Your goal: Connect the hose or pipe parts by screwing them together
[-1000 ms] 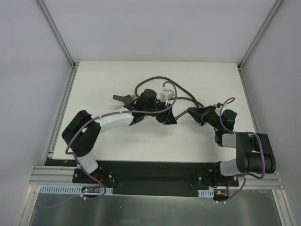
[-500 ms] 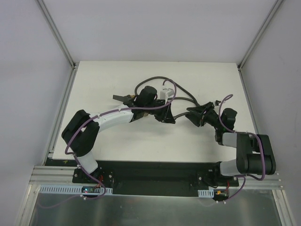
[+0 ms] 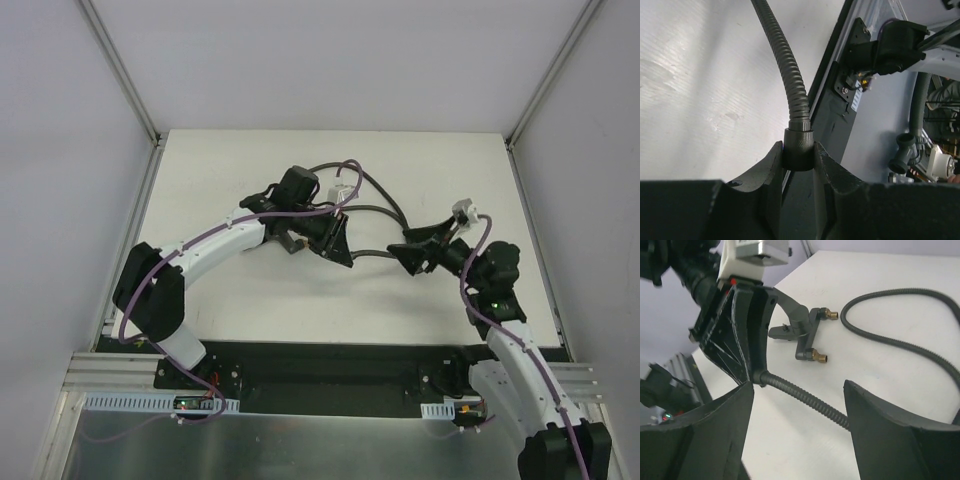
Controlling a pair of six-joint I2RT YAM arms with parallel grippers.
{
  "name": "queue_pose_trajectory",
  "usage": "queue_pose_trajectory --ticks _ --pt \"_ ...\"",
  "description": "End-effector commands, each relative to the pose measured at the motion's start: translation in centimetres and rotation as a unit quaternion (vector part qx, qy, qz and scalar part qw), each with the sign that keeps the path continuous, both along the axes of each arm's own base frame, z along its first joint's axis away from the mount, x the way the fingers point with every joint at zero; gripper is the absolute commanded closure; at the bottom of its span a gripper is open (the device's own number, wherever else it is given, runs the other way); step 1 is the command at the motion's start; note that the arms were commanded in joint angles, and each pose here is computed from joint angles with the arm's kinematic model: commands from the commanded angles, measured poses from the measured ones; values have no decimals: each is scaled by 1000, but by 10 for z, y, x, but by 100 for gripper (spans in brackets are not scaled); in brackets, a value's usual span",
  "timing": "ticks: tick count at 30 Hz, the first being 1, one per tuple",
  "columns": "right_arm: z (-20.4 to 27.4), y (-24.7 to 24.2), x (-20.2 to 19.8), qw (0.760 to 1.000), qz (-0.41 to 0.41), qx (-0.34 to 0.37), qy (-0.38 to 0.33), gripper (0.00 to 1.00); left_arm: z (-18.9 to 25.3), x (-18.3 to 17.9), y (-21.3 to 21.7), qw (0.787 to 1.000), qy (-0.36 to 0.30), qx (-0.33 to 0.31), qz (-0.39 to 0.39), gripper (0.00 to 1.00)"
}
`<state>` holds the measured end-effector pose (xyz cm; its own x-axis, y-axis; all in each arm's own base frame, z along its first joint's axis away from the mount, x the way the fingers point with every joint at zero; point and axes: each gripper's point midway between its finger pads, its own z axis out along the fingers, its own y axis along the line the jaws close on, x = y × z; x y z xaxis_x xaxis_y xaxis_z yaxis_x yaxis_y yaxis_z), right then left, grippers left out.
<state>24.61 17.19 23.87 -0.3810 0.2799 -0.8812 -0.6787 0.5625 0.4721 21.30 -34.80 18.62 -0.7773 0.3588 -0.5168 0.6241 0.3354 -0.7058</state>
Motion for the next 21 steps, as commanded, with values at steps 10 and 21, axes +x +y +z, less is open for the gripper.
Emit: queue_pose_trajectory --ticks 10,21 --pt "-13 70 -40 889 172 -124 -406 26 30 -27 8 995 45 -33 -87 100" --pt "-13 90 -38 856 164 -160 -464 39 28 -31 8 992 63 -27 -104 100"
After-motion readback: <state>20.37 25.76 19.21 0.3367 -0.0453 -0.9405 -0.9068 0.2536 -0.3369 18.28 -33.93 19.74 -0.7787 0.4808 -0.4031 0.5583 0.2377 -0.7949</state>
